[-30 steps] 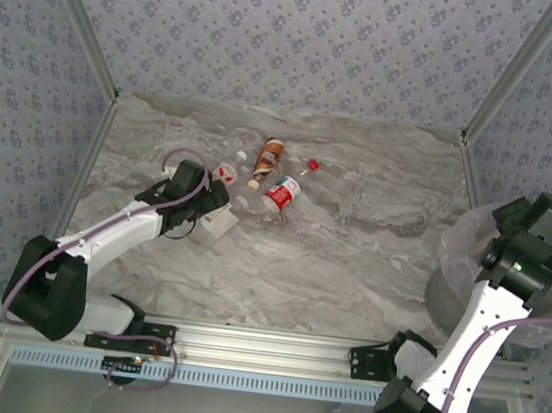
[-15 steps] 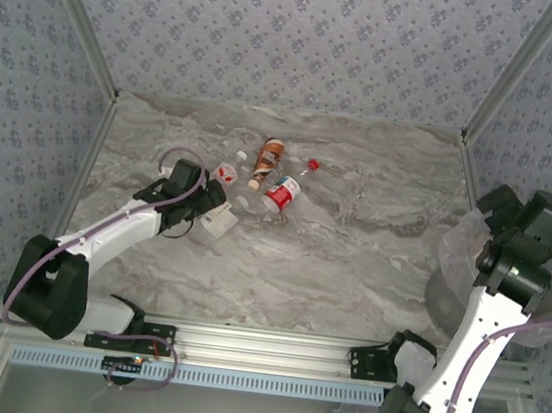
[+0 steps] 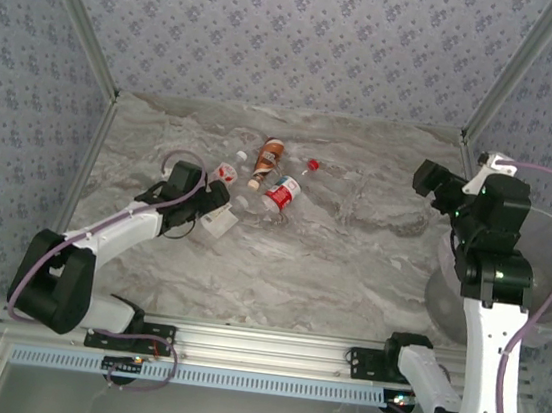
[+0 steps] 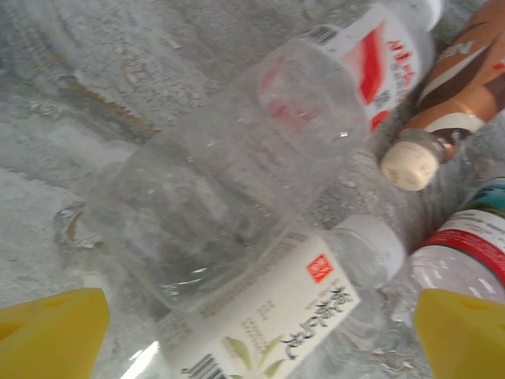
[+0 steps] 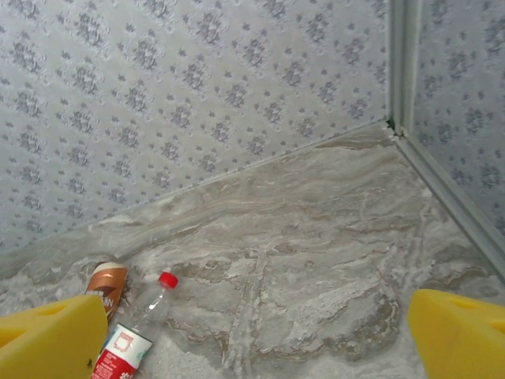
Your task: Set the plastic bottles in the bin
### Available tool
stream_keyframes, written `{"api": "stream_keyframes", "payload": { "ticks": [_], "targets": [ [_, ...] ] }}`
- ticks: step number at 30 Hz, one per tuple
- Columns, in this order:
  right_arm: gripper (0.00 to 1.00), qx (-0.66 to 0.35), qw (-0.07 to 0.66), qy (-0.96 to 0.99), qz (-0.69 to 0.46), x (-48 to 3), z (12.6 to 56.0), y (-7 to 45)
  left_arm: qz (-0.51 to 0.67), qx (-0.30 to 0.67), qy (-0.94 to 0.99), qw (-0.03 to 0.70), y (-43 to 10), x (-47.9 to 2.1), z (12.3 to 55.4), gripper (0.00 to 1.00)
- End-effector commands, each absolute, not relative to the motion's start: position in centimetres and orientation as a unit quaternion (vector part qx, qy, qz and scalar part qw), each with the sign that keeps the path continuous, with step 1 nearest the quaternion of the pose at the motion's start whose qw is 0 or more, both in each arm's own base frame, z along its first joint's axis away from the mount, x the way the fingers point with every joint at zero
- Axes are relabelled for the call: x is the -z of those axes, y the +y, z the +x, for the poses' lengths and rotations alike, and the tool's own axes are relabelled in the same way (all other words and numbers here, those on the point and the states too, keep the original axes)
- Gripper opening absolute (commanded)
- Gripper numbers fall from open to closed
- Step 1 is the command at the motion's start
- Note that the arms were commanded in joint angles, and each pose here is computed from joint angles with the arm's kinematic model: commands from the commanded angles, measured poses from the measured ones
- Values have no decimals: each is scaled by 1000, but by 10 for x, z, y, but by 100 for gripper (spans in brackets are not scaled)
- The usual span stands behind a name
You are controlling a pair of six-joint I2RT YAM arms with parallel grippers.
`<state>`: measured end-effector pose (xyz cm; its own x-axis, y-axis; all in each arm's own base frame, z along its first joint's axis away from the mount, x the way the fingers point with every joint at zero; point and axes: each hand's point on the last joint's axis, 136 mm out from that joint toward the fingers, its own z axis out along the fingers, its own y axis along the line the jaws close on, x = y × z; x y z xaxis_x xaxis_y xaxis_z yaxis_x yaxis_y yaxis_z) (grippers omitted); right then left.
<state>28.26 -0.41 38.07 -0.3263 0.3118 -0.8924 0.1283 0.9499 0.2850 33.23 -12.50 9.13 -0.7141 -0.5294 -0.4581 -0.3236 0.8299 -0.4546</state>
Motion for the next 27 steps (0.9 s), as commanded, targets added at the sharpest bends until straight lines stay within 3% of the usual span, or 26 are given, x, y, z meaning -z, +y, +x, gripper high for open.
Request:
{"api": "stream_keyframes", "payload": {
  "ticks": [1,10,14,27],
  "targets": [
    [100,-92,575,806,103,-389,292,8,-236,156,913,295,-116,-80,323,99],
    [100,-136,591,788,110,-385,306,22,-169,219,916,292,-146,-75,310,100],
    [100,-141,565,804,118,-362,313,26,-127,216,925,286,-164,-74,300,99],
    [100,-127,555,816,103,-352,322,34,-16,18,964,263,-159,-54,261,99]
  ]
}}
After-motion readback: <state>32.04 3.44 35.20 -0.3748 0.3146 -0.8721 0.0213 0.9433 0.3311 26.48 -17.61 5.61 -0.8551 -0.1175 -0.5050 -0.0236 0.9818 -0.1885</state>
